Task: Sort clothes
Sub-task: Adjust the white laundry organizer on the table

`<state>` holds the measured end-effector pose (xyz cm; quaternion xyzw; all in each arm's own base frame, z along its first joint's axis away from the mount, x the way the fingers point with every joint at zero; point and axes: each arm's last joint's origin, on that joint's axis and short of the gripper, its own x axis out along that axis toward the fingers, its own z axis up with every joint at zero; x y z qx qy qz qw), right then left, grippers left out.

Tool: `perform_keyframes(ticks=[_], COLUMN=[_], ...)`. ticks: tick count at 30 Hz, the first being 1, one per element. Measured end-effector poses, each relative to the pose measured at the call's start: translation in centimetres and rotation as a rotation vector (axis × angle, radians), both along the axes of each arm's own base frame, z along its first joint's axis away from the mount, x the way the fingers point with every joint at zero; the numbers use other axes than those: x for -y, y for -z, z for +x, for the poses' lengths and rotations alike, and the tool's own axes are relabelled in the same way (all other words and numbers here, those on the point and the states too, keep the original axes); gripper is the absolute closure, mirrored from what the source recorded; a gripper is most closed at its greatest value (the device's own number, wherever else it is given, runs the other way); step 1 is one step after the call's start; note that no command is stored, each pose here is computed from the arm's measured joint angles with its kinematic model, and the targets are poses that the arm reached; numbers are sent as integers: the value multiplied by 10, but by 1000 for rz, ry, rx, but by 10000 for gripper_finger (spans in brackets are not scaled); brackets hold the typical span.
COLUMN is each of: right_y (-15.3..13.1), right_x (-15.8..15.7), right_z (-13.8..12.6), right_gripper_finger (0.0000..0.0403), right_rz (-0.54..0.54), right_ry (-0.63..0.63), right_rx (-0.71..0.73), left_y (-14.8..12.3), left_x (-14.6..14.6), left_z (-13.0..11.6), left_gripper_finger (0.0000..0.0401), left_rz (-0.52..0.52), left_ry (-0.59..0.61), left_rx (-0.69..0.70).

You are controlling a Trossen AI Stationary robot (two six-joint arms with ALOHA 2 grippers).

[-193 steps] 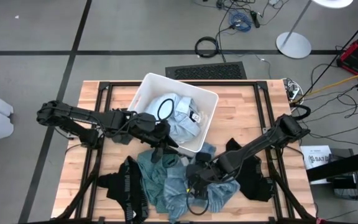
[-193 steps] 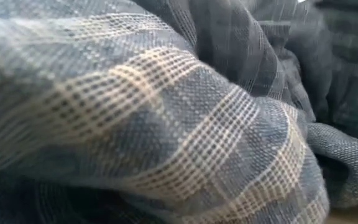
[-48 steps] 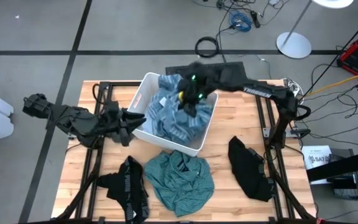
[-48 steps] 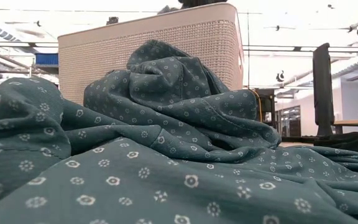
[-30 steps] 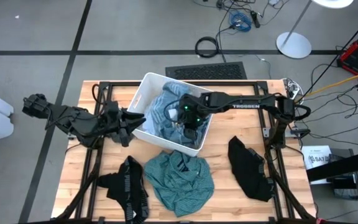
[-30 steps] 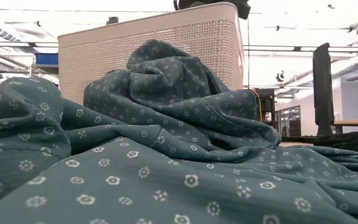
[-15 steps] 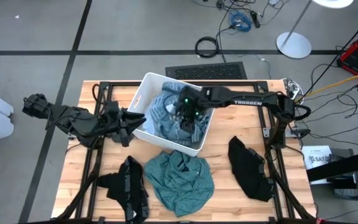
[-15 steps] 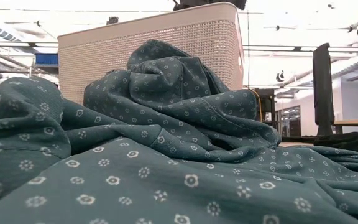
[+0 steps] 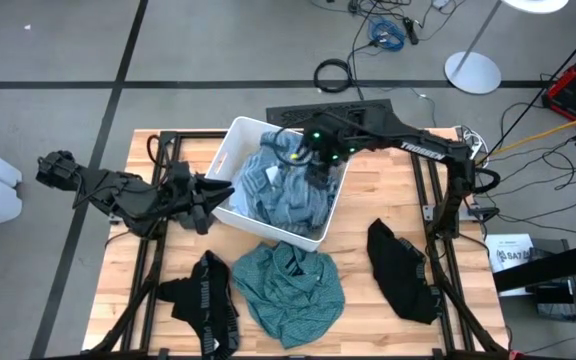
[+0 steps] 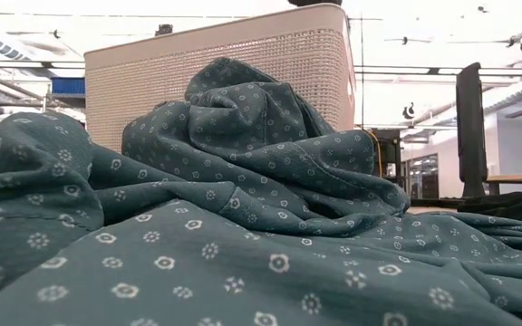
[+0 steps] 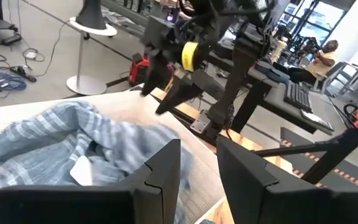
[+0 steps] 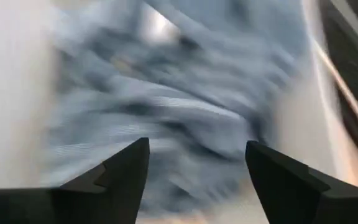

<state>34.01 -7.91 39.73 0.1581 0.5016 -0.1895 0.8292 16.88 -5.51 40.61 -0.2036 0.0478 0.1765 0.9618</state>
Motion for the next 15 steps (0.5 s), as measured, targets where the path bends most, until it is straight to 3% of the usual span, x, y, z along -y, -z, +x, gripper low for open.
perform_keyframes(ticks=[3,9,11,15], right_y=[-5,-23,-13,22], right_x=[-3,1,10,25], right_z=[-18,-50,-57,-59], right_gripper_finger=[162,205,223,244], right_rz=[-75,-253,-249,-125], right_ry=[84,239,274,229], right_rx=[-80,-8,-48,-123], left_y=[0,0,0,0], left_x=[0,0,0,0], left_z=[0,0,0,0], left_gripper_finger=[288,288,288,288], left_rz=[0,1,0,-1], left_ry=[-2,-2,-2,0], left_rx=[0,0,0,0])
